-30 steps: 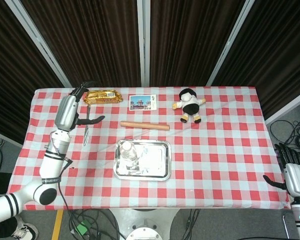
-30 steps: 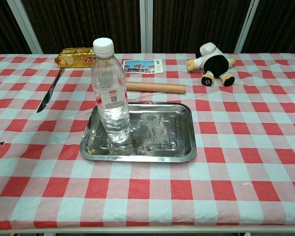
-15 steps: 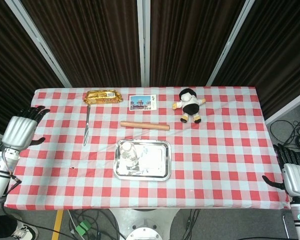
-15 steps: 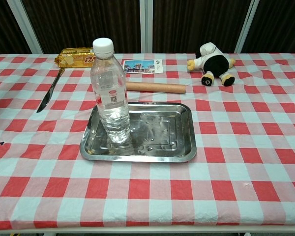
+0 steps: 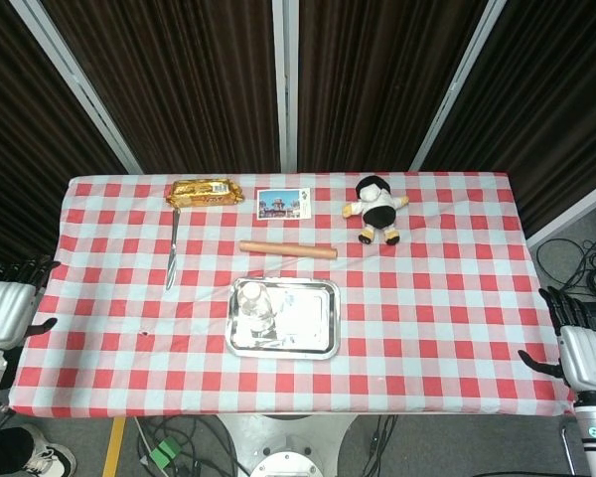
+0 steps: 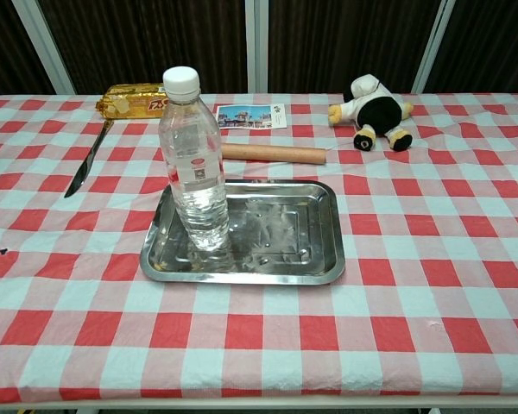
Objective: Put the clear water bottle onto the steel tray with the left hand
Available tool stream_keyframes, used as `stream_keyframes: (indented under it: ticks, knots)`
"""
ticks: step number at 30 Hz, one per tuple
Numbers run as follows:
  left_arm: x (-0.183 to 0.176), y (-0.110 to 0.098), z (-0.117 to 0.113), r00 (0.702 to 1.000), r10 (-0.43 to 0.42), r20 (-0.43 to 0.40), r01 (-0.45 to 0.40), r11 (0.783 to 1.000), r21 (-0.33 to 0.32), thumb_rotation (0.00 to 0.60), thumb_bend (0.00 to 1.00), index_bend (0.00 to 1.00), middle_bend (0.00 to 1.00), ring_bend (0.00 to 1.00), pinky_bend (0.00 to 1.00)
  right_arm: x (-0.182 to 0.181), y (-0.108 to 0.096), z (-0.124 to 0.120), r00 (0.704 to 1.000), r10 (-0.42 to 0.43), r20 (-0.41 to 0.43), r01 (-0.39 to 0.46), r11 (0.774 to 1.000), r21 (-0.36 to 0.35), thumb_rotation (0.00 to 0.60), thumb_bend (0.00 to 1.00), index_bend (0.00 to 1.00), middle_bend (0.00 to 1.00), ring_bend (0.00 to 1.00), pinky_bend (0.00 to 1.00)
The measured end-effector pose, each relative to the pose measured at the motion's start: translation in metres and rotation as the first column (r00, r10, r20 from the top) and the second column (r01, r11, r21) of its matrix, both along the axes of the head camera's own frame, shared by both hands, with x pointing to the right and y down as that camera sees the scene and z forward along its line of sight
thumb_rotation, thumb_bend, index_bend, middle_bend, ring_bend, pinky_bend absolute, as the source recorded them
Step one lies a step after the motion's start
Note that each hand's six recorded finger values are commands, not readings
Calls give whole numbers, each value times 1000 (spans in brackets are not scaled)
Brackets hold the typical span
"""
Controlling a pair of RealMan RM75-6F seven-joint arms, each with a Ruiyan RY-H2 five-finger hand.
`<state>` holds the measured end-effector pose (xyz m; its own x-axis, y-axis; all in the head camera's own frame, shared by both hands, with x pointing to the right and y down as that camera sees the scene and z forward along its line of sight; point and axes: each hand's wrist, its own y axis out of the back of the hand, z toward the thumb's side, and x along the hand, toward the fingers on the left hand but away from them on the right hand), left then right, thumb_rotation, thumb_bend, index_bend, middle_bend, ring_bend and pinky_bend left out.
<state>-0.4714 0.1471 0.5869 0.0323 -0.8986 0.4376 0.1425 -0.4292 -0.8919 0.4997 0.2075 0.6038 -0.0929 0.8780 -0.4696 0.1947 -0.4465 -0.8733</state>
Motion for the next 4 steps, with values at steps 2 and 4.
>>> stream_keyframes:
  ticks: [2, 4]
  knots:
    - [-3, 4, -1, 1000, -14, -3, 14, 1000, -2, 600, 64, 260, 276, 230, 253, 0, 0, 1, 1000, -2, -2, 2, 1000, -1, 600, 101, 64, 31, 0, 0]
    - [-6, 8, -3, 1000, -26, -7, 26, 1000, -1, 600, 63, 260, 278, 230, 253, 0, 1, 1, 1000, -4, -4, 4, 1000, -4, 600, 101, 64, 31, 0, 0]
